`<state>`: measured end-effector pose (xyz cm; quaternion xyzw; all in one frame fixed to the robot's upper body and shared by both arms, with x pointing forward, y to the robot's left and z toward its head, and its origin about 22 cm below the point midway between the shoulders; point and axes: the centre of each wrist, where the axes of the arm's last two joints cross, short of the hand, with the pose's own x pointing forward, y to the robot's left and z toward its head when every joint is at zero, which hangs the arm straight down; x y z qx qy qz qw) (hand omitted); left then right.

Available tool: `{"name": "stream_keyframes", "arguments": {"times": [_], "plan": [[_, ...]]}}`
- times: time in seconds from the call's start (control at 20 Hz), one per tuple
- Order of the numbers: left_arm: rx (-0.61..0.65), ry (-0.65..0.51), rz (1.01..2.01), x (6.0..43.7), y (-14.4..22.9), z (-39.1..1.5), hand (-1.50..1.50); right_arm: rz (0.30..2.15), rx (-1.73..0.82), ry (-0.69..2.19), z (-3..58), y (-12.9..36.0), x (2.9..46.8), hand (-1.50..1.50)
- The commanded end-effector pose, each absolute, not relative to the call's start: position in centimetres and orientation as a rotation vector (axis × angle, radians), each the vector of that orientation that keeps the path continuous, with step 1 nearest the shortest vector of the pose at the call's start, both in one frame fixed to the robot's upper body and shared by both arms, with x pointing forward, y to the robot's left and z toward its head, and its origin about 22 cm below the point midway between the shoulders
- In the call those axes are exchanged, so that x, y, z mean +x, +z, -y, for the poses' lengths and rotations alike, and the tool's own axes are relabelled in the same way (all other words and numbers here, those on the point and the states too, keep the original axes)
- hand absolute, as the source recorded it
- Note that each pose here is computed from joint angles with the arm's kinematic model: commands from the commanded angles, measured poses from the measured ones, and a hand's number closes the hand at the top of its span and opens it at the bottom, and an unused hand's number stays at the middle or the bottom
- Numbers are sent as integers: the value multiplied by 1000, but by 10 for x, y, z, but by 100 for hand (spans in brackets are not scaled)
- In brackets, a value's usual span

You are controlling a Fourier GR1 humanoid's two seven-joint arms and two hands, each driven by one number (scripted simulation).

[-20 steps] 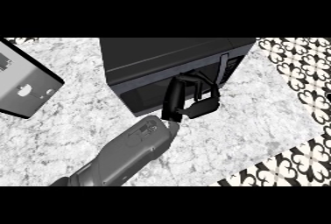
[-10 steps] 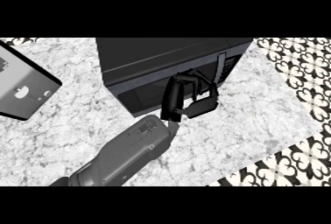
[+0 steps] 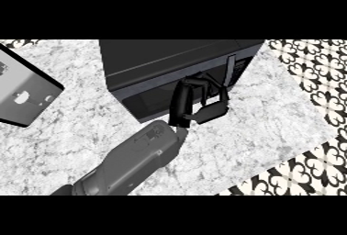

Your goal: Pick up the milk, place it into the microwave and close the microwave

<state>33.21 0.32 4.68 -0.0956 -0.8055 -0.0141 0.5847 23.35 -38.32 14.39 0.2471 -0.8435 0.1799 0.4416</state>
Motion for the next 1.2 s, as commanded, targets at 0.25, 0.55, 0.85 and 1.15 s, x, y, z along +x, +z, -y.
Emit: {"name": "stream_keyframes", "arguments": {"times": [0.25, 0.55, 0.85, 1.15], "plan": [[-189, 0, 1884, 353, 54, -8, 150, 2096, 608, 446, 391, 156, 235, -150], [-205, -4, 1886, 354, 54, -6, 150, 2079, 661, 477, 388, 159, 236, -150], [-205, 9, 1884, 354, 52, -6, 150, 2043, 727, 508, 388, 162, 236, -150], [-207, 1, 1902, 354, 51, -5, 150, 2028, 754, 506, 389, 163, 237, -150]]}}
